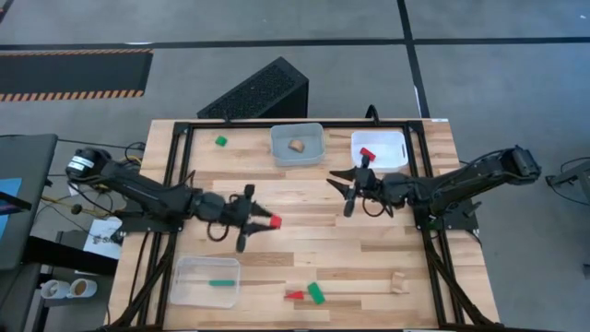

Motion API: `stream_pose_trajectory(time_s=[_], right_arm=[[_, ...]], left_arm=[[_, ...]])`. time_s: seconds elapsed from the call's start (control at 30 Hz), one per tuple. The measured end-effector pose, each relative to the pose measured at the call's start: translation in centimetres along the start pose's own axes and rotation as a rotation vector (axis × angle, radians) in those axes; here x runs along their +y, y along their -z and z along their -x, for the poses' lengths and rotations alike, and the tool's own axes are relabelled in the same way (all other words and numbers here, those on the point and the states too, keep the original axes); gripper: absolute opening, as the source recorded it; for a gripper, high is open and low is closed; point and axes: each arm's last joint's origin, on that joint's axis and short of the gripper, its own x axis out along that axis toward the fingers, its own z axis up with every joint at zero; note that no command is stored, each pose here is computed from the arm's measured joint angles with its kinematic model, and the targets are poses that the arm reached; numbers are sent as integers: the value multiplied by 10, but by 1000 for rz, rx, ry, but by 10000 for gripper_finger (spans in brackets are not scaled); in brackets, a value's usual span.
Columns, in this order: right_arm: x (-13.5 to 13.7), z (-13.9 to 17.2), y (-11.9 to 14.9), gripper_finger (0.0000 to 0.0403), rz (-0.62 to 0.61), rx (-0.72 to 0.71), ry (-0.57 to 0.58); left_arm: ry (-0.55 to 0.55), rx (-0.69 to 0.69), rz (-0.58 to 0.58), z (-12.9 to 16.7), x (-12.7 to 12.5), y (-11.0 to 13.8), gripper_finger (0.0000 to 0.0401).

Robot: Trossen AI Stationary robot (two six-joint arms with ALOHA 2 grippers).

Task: Sort & place blocks by color
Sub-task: Put the top red block into the white bin

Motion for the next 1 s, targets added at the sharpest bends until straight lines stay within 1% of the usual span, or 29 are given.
stream_pose_trajectory(time_s=[0.07, 0.13, 0.2, 0.27, 0.3, 0.37, 0.47, 0.57, 0.67, 0.73, 0.8, 0.9, 1.0], right_arm=[[1, 1, 0, 134, 4, -2, -5], [-1, 0, -2, 134, -4, -15, 3], [-3, -1, -6, 134, -37, -56, 15], [-3, -1, -10, 134, -70, -91, 15], [-3, -1, -11, 134, -93, -103, 1], [-1, -1, -12, 134, -139, -104, -66], [-3, -4, -9, 134, -209, -73, -149], [-8, -7, -4, 140, -239, -28, -146], [-9, -14, 3, 157, -284, 12, -182], [-10, -19, 11, 174, -309, 61, -214], [-11, -25, 16, 195, -351, 75, -235], [-15, -36, 32, 227, -395, 155, -254], [-17, -47, 38, 253, -457, 145, -351]], left_arm=[[-57, -17, -15, 6, -9, -5, 87], [-133, -50, -68, 8, -13, -9, 87], [-176, -52, -111, 5, -10, -13, 87], [-199, -56, -122, 1, -4, -16, 87], [-208, -54, -127, -1, 0, -17, 87], [-241, -54, -132, -6, 7, -19, 87], [-306, -63, -143, -12, 15, -18, 87], [-330, -22, -195, -24, 17, -7, 87], [-392, 21, -234, -36, 18, 7, 87], [-438, 33, -299, -46, 18, 15, 87], [-480, 44, -383, -54, 17, 20, 87], [-501, 19, -461, -65, 15, 17, 87], [-503, 44, -533, -74, 14, 17, 87]])
